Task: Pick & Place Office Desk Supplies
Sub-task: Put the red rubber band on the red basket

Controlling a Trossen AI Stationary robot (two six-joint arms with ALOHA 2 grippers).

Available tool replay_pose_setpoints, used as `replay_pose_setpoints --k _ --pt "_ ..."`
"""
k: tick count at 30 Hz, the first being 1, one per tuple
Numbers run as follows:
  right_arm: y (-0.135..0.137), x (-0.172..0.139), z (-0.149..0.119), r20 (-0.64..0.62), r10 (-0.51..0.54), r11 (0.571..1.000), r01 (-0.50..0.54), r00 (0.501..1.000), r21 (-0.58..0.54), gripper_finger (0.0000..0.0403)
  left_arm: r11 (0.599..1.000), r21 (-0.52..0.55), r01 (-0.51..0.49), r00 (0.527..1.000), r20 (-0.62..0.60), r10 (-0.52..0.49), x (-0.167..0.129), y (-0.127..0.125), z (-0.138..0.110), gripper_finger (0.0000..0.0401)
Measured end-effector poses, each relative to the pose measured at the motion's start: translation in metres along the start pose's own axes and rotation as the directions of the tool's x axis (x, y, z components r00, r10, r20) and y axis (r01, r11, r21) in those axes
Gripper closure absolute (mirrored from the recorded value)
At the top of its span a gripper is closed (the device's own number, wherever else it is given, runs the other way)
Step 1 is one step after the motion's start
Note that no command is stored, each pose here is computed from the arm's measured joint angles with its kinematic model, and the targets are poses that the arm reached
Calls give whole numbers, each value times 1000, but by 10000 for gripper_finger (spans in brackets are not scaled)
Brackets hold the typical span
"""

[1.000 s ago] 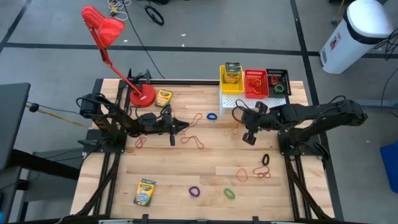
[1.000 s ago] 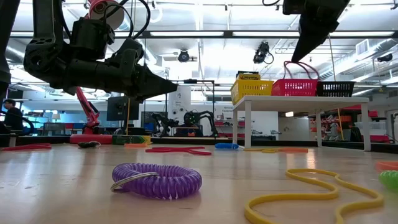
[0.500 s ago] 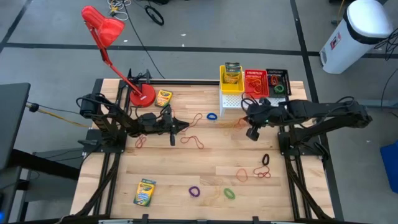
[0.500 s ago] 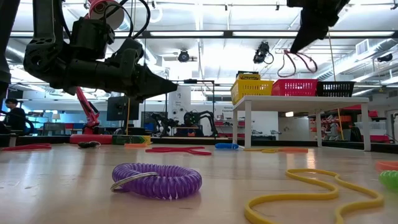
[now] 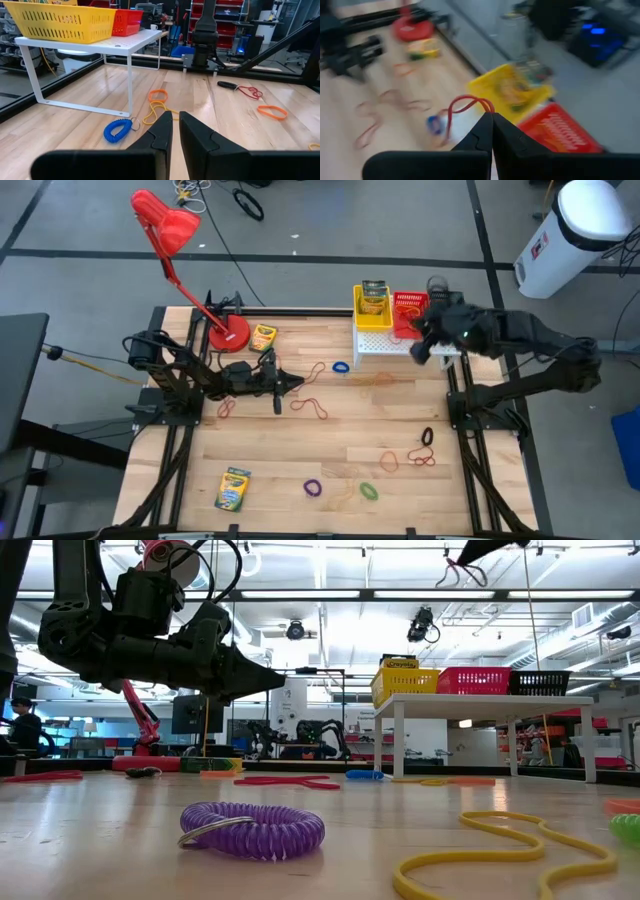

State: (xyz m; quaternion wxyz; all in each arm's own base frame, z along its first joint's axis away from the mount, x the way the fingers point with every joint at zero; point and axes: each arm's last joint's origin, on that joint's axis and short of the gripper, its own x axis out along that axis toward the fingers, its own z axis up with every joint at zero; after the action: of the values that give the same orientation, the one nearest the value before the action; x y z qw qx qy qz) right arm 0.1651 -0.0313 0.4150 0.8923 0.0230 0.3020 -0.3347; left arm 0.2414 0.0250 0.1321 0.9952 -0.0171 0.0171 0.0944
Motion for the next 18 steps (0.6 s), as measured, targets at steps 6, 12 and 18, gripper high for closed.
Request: replay_pose_setpoints --k 6,12,18 --pt "-25 9 5 -18 -159 984 160 987 82 397 1000 0 0 1000 0 0 0 0 0 363" --pt "-46 49 -12 -116 -266 947 282 957 155 397 1000 0 0 1000 0 0 0 0 0 363" --pt "-65 82 -25 -178 -298 931 326 938 165 397 1000 0 0 1000 0 0 0 0 0 363"
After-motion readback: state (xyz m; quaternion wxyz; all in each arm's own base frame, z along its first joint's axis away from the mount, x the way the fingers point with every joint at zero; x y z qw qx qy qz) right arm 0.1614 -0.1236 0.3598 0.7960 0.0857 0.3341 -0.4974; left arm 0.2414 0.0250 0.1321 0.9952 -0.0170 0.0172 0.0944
